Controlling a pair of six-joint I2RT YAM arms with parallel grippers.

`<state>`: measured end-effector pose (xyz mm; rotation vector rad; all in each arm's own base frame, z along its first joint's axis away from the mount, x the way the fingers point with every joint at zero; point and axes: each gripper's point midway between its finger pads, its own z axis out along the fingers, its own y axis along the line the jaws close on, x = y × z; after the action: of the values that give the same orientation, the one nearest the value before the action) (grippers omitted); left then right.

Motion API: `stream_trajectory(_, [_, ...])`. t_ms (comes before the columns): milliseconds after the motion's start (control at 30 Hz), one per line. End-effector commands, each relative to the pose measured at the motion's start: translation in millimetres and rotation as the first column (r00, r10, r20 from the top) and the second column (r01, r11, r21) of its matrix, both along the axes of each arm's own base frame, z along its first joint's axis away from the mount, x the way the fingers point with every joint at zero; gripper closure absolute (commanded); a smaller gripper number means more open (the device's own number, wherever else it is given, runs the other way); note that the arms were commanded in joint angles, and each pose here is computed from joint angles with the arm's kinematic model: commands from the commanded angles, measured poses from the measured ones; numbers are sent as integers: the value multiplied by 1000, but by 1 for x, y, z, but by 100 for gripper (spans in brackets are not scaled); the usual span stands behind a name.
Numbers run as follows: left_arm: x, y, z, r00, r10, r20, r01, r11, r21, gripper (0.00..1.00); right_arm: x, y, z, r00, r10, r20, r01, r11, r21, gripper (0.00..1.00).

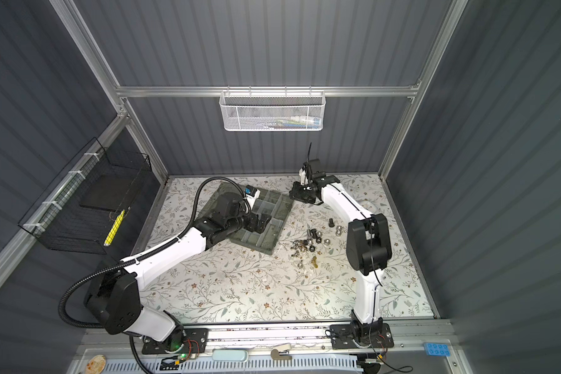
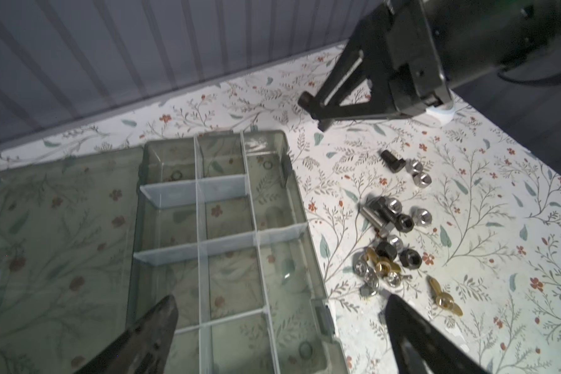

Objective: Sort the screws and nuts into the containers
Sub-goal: 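Lift the black bolt with the right gripper and carry it over the box, then lower the bolt into a box compartment and open the right gripper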

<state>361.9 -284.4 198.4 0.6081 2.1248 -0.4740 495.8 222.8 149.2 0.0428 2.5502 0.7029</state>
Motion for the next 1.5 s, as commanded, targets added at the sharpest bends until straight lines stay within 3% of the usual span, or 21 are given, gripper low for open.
stream_trajectory(0, [-9,9,-15,991,44,-126,-43,999,17,0,14,15,-8,1000,-8,-15,9,999,42,76])
stream_trajectory(200, [-17,5,-19,974,28,-225,-24,999,22,0,25,30,-31,999,0,-50,2,999,37,75])
stream_trajectory(400, [-6,-7,-7,968,34,-248,-40,999,-17,0,28,34,-50,996,-1,-86,3,1000,28,73])
stream_trajectory(633, [9,-21,18,982,21,-187,-42,993,-111,0,25,39,-66,993,12,-119,-12,1000,-1,71])
stream_trajectory(800, [3,-14,23,994,15,-105,-33,985,-170,0,24,39,-68,993,4,-121,-4,1000,6,63])
stream_trajectory(933, [-4,-17,20,994,-21,-104,1,982,-187,0,24,38,-62,994,9,-109,-10,1000,-5,57])
stream_trajectory(1200, [-9,-27,15,990,-72,-123,45,976,-214,0,11,19,-15,1000,-13,-26,12,999,-36,31])
stream_trajectory(1400, [-19,-39,15,988,-116,-106,95,978,-184,0,-17,-39,-4,996,-92,7,93,990,-109,3])
stream_trajectory(1467, [-24,-44,15,986,-138,-96,120,978,-172,0,-28,-65,-13,992,-129,1,128,981,-149,1])
